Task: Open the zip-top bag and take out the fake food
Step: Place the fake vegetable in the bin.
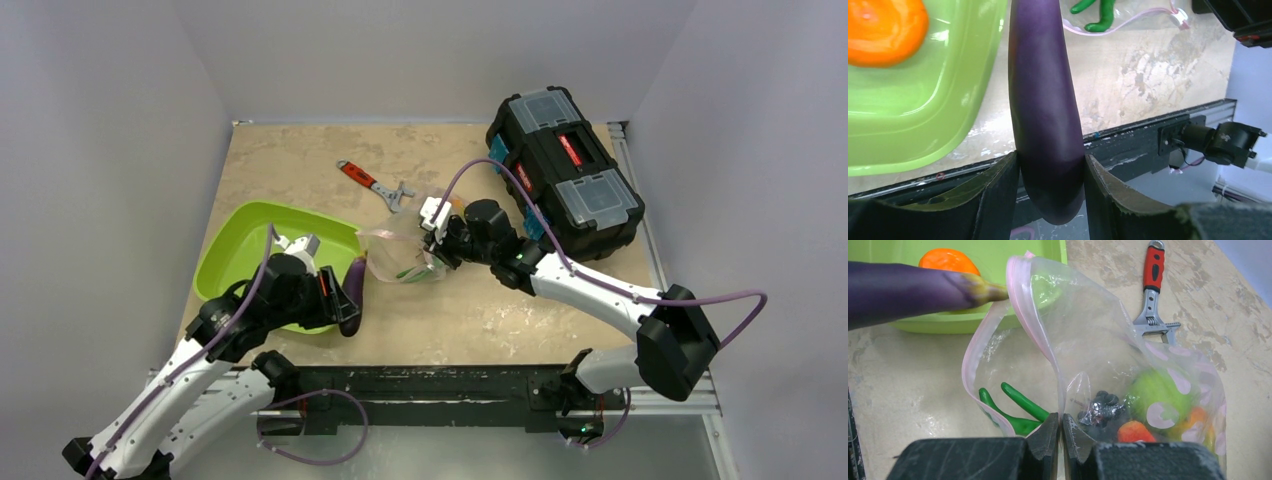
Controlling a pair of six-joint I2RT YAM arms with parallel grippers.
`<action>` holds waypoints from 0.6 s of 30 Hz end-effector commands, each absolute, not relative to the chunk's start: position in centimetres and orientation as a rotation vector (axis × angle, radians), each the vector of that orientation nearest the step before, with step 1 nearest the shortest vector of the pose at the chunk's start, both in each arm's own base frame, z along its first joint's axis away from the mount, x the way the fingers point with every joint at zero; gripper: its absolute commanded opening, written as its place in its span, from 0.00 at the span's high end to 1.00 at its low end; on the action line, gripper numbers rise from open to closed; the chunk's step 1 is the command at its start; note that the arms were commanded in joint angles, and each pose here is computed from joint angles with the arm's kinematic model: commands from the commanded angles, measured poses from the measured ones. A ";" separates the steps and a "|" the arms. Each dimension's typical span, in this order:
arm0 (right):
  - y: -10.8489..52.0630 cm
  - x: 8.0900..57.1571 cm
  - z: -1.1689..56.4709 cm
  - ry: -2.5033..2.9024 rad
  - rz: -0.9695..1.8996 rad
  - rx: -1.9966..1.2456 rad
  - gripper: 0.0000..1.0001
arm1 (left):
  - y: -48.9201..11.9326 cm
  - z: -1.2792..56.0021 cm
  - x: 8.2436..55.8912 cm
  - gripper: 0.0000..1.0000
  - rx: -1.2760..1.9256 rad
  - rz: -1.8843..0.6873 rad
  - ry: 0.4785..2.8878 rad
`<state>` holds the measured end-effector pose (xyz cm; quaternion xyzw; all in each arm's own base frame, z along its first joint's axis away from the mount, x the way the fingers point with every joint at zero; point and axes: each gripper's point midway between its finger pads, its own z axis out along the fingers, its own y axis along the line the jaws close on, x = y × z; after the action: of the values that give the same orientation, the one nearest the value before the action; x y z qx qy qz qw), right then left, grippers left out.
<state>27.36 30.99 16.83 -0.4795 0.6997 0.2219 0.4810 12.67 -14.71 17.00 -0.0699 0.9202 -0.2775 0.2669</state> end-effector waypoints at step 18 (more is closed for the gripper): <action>31.3 27.6 18.0 1.644 0.551 -1.173 0.96 | -7.3 16.8 20.4 1.00 -0.503 -0.173 2.336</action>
<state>27.37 31.00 16.84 -0.4816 0.6980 0.2215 0.4815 16.98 -8.47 15.08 -0.1599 0.9318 -0.0835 0.3148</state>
